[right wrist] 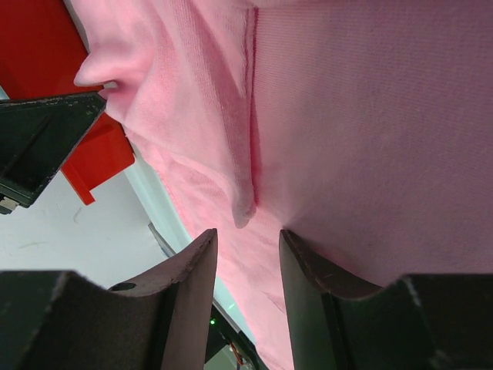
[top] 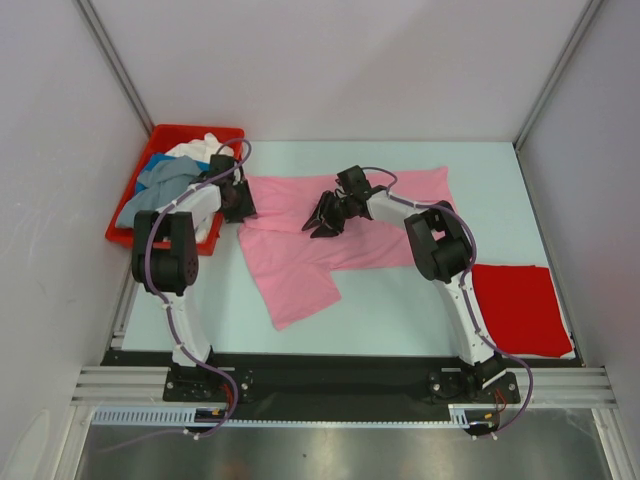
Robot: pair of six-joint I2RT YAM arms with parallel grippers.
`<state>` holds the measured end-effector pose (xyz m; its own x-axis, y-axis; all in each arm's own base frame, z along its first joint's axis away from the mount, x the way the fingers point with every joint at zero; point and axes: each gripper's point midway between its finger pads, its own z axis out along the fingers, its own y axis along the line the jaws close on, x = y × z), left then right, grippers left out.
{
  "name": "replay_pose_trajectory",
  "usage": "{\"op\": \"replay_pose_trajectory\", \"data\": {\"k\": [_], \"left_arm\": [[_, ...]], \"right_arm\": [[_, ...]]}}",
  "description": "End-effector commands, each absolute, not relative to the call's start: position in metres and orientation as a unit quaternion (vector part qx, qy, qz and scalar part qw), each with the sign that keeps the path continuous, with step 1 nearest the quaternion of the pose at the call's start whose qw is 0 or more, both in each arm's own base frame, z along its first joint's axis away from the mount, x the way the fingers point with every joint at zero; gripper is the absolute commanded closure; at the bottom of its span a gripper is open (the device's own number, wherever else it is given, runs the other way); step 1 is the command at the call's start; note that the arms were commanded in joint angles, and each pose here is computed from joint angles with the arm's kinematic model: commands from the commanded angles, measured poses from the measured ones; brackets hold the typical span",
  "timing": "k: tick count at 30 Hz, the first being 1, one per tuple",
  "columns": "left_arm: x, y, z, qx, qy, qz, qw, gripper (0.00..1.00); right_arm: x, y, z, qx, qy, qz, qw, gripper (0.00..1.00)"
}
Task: Fold and stack the t-shirts
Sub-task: Fold the tshirt
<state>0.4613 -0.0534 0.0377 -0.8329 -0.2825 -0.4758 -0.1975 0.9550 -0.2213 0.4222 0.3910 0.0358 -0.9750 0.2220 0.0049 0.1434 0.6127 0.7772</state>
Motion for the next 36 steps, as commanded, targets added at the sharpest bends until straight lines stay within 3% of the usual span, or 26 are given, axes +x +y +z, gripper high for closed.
{"op": "replay_pose_trajectory", "data": {"k": [1, 7, 17, 30, 32, 33, 34, 36], "left_arm": [[0.474, -0.062, 0.049, -0.108, 0.949, -0.101, 0.278, 0.51], [0.475, -0.068, 0.050, -0.109, 0.946, -0.117, 0.281, 0.59], [0.467, -0.066, 0.052, -0.120, 0.949, -0.109, 0.269, 0.83], [0.457, -0.069, 0.058, -0.133, 0.952, -0.118, 0.249, 0.87], [0.455, -0.071, 0.059, -0.135, 0.952, -0.123, 0.245, 0.87], [0.454, -0.071, 0.061, -0.139, 0.952, -0.126, 0.243, 0.87], [0.451, -0.072, 0.061, -0.140, 0.953, -0.127, 0.238, 0.87], [0.448, -0.073, 0.063, -0.144, 0.953, -0.130, 0.231, 0.88]], "right_arm": [[0.428, 0.389, 0.033, 0.103, 0.898, 0.425, 0.052, 0.56], [0.428, 0.389, 0.032, 0.103, 0.899, 0.422, 0.055, 0.57], [0.428, 0.392, 0.028, 0.103, 0.900, 0.420, 0.055, 0.61], [0.442, 0.403, 0.029, 0.115, 0.892, 0.434, 0.058, 0.76], [0.444, 0.404, 0.033, 0.112, 0.889, 0.440, 0.061, 0.80], [0.444, 0.406, 0.034, 0.111, 0.887, 0.443, 0.061, 0.84], [0.446, 0.405, 0.037, 0.116, 0.886, 0.446, 0.059, 0.96], [0.446, 0.405, 0.046, 0.117, 0.882, 0.452, 0.058, 1.00]]}}
